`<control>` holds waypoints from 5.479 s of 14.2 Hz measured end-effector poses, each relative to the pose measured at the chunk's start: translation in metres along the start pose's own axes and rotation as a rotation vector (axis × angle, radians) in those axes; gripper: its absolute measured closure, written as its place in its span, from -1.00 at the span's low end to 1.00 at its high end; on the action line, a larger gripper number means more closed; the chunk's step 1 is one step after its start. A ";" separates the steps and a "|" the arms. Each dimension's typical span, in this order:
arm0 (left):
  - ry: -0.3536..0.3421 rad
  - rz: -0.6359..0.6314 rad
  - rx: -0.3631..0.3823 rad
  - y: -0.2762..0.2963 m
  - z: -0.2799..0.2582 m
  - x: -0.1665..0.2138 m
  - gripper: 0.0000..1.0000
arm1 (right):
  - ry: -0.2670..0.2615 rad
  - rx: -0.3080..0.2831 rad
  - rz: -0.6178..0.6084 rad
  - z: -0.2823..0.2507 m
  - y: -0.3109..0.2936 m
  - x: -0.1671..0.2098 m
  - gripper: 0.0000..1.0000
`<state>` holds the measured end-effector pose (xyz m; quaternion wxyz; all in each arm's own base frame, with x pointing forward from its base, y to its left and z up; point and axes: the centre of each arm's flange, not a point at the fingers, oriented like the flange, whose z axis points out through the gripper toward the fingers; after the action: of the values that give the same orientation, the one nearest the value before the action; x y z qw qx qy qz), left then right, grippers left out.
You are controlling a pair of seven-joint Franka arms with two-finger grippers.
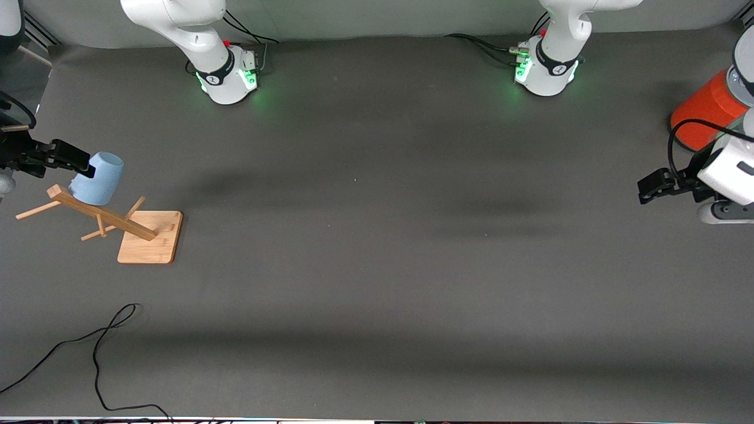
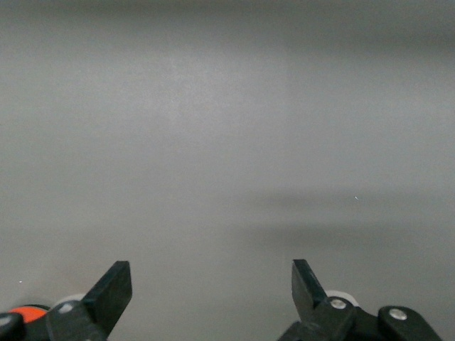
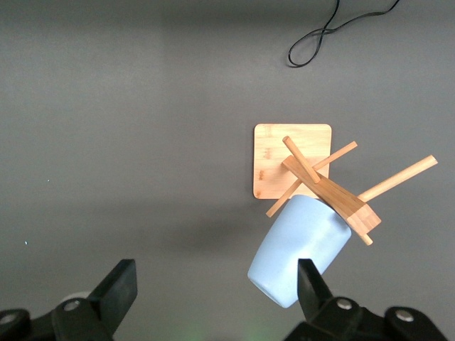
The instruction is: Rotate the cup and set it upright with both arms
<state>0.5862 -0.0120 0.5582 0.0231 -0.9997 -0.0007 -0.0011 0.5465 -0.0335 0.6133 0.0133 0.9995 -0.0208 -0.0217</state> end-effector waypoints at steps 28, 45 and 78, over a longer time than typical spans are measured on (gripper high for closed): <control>0.048 -0.009 0.000 -0.003 -0.017 0.036 -1.00 | -0.020 0.011 0.450 0.003 0.108 -0.016 -1.00; 0.045 -0.009 0.001 -0.003 -0.015 0.037 -1.00 | -0.059 0.091 0.722 0.151 0.093 -0.035 -1.00; 0.043 -0.012 0.001 -0.004 -0.014 0.037 -1.00 | -0.054 0.028 1.242 0.060 -0.402 -0.090 -0.61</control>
<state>0.6235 -0.0084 0.5722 0.0236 -0.9994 -0.0061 -0.0228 0.4709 0.3703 0.5459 0.0100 0.8001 -0.5988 -0.0347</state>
